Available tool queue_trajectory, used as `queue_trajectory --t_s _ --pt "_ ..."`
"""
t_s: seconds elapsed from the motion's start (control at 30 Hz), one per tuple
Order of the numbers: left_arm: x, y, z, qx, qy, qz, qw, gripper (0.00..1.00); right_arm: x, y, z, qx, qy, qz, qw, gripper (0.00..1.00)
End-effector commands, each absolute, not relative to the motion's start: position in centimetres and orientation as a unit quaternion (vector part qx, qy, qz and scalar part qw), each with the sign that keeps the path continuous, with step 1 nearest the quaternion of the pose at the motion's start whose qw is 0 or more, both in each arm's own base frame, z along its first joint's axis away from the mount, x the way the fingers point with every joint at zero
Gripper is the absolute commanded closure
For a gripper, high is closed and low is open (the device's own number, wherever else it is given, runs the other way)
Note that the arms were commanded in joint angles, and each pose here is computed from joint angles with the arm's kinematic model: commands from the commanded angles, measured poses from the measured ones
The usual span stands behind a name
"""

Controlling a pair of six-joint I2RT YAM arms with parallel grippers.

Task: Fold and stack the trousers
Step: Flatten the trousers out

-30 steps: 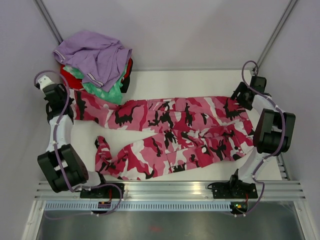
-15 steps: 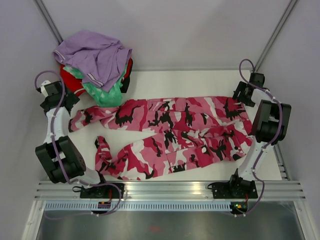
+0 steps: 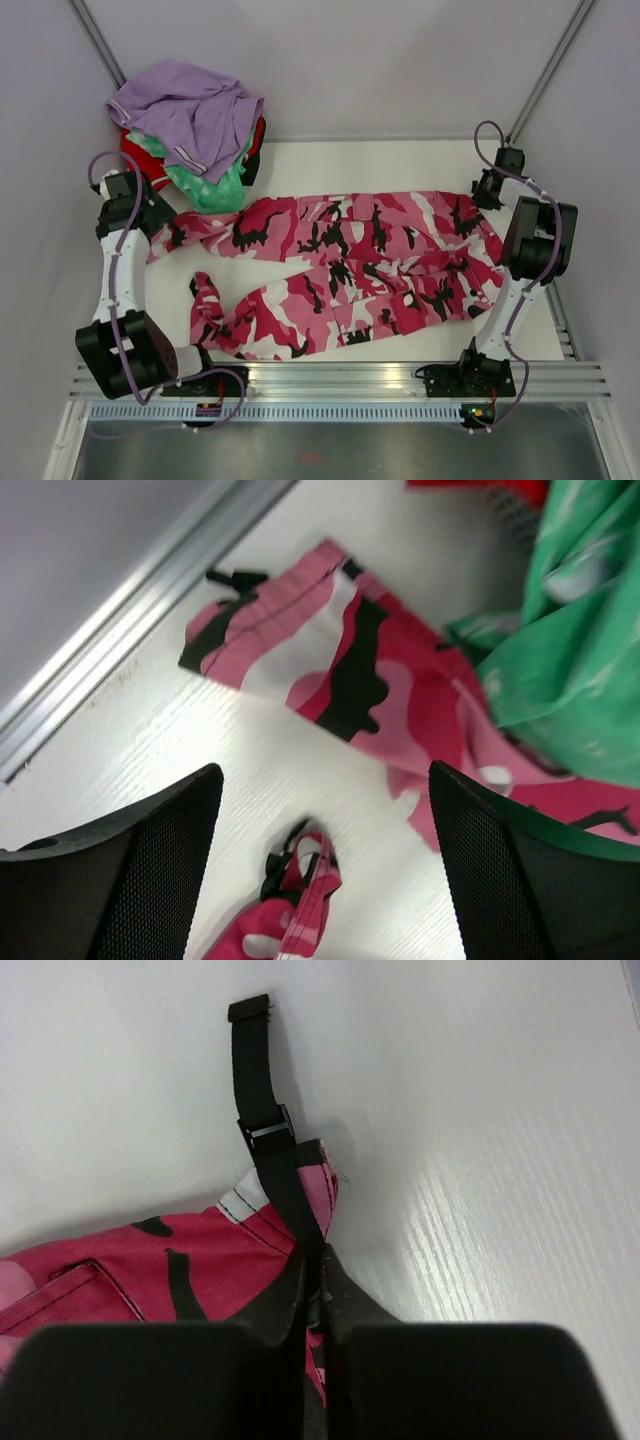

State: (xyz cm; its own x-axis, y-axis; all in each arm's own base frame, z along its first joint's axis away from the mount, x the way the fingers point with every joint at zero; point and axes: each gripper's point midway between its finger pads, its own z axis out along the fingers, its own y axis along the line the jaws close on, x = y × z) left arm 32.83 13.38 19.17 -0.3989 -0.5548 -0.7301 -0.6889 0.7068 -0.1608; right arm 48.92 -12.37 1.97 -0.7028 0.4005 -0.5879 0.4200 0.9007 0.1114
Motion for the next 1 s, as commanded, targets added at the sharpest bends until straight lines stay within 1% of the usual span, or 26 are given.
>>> queue_trajectory --t_s 0.0,0.07,0.13,0.2,0.27,0.3,0.33,0.4,0.47,0.5,0.57,0.6,0.67,0.7,0.73,0.83,0.9,0.97 --pt "31.4 12.8 14.6 -0.387 0.853 0.086 0.339 0.13 48.9 -15.0 0.8 0.246 0.916 -0.052 0.314 1.00" --pt "31.7 12.2 12.9 -0.380 0.861 0.071 0.330 0.21 48.9 -16.2 1.1 0.265 0.907 -0.055 0.324 1.00" --pt "32.4 11.3 12.3 -0.362 0.868 0.051 0.335 0.28 49.1 -17.2 1.5 0.280 0.900 -0.060 0.330 1.00" --pt "33.3 10.3 11.3 -0.341 0.875 0.044 0.340 0.34 49.2 -18.2 1.9 0.291 0.894 -0.063 0.335 1.00" --pt "34.6 8.5 10.8 -0.303 0.889 0.036 0.341 0.37 49.3 -18.6 2.6 0.296 0.891 -0.066 0.338 1.00" --pt "34.8 8.1 10.4 -0.302 0.894 0.039 0.329 0.40 49.4 -18.6 2.7 0.295 0.892 -0.064 0.338 1.00" --pt "35.1 7.8 8.7 -0.304 0.902 0.050 0.303 0.41 49.5 -18.3 2.9 0.289 0.894 -0.057 0.338 1.00" --pt "36.6 6.7 8.2 -0.289 0.907 0.065 0.299 0.42 49.7 -17.3 3.9 0.278 0.895 -0.035 0.348 1.00" --pt "37.3 6.5 6.3 -0.297 0.908 0.080 0.283 0.42 48.9 -16.7 3.6 0.270 0.897 -0.027 0.348 1.00" --pt "37.9 6.5 5.8 -0.304 0.905 0.078 0.286 0.43 48.8 -16.6 4.6 0.268 0.894 -0.026 0.358 1.00" --pt "37.7 6.4 3.5 -0.322 0.905 0.080 0.267 0.48 48.0 -16.2 4.4 0.266 0.896 -0.023 0.356 1.00" --pt "37.7 6.3 2.8 -0.327 0.905 0.080 0.261 0.58 47.8 -16.1 4.6 0.264 0.896 -0.022 0.356 1.00" --pt "37.4 6.8 1.5 -0.345 0.904 0.096 0.232 0.71 47.8 -15.6 4.9 0.257 0.898 -0.009 0.356 1.00" --pt "37.3 7.3 1.4 -0.346 0.903 0.113 0.227 0.86 47.8 -15.5 5.0 0.254 0.899 -0.007 0.357 1.00" --pt "36.9 7.6 1.3 -0.349 0.903 0.126 0.216 0.98 47.7 -15.4 5.0 0.254 0.900 -0.006 0.353 1.00" --pt "35.3 8.2 1.3 -0.359 0.901 0.151 0.191 0.98 47.3 -15.3 5.2 0.252 0.902 -0.008 0.349 1.00" --pt "34.3 8.3 1.9 -0.360 0.899 0.161 0.190 0.98 47.0 -15.6 5.4 0.252 0.902 -0.018 0.349 1.00" --pt "32.4 8.6 2.1 -0.365 0.899 0.166 0.177 0.98 46.5 -16.5 5.4 0.257 0.902 -0.037 0.346 1.00"
